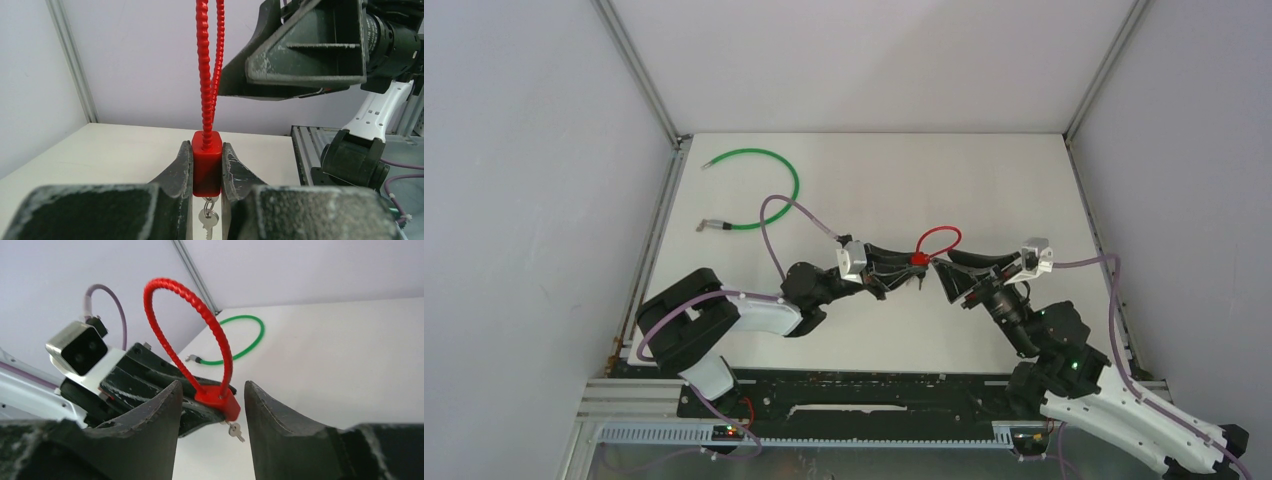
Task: Lock with the key
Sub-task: Lock the lock.
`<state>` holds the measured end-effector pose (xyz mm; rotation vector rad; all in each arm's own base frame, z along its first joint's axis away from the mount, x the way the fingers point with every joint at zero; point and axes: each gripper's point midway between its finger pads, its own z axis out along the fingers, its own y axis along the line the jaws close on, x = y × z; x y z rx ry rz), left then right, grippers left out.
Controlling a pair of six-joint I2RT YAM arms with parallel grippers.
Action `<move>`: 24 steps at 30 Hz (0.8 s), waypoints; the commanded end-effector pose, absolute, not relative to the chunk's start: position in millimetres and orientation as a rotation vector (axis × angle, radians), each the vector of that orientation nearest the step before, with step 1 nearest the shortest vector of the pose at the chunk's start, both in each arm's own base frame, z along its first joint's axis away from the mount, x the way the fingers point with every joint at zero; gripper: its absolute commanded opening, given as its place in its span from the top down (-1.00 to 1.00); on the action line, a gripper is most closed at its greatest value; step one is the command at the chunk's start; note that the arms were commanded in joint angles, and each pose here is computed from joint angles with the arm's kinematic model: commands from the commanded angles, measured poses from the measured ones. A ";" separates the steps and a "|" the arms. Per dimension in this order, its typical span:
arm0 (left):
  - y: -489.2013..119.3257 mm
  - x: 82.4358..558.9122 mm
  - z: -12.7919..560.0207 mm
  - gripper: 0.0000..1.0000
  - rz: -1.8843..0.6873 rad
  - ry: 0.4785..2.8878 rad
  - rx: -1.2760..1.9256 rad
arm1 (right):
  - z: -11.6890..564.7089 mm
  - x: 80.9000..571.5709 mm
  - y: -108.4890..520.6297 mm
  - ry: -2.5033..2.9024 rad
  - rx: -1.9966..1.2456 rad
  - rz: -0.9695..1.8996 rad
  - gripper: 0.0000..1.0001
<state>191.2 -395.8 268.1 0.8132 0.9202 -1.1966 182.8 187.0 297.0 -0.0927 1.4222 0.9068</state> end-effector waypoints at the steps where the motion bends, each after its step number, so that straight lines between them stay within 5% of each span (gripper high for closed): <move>1: -387.4 179.6 324.5 1.00 -1.179 0.704 0.780 | 325.2 183.8 190.0 1.331 -0.015 1.004 -0.03; 14: -387.2 180.1 324.6 1.00 -1.178 0.705 0.778 | 305.0 197.1 195.0 1.419 0.046 0.988 0.26; 24: -387.4 181.9 325.1 1.00 -1.178 0.710 0.769 | 299.6 195.9 202.8 1.440 0.005 0.997 0.71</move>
